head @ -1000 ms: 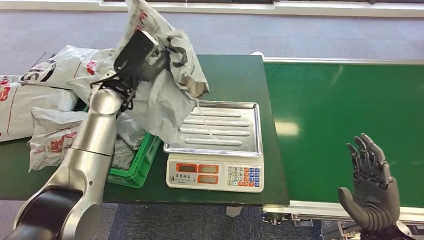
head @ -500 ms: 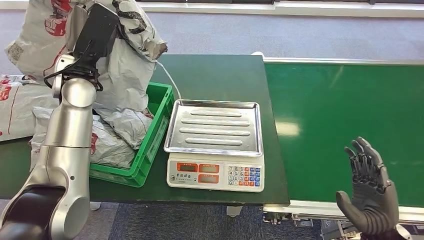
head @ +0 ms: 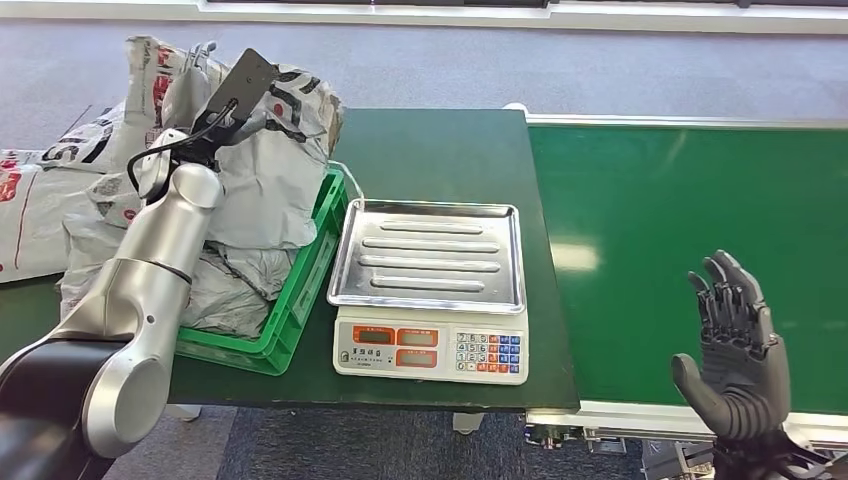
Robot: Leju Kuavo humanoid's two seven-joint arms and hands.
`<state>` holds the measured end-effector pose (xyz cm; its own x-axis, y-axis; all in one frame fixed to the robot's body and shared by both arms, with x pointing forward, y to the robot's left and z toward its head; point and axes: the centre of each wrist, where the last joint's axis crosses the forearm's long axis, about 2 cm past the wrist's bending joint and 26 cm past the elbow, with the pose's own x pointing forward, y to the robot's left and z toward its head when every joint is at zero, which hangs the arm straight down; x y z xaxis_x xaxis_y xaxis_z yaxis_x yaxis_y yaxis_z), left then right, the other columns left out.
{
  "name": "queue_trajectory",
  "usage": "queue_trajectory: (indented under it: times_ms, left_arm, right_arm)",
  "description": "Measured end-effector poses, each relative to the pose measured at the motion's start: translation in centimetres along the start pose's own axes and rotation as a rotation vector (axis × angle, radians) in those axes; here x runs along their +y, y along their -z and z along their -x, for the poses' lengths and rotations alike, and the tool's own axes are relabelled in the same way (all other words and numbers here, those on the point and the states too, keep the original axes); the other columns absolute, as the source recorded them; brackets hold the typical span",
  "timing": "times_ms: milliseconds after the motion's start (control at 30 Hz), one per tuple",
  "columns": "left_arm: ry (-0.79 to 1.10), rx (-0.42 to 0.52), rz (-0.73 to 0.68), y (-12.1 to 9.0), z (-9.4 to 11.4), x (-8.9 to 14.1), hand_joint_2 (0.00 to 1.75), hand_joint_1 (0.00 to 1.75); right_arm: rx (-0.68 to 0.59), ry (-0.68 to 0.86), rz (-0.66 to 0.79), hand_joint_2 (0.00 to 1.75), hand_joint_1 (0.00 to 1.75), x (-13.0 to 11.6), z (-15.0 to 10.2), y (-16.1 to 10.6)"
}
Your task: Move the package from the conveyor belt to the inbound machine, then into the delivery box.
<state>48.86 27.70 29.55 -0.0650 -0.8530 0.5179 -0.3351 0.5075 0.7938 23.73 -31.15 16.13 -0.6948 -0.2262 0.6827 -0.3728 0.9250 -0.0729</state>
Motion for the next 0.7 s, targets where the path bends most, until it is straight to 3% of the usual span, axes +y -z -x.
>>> queue_trajectory:
  times_ms: [700]
  left_arm:
    - [0.023, 0.052, 0.063, -0.3, 1.3, -1.2, 1.75, 0.00]
  right_arm:
    - [0.011, 0.016, 0.009, 1.75, 0.00, 0.0, 0.6, 0.0]
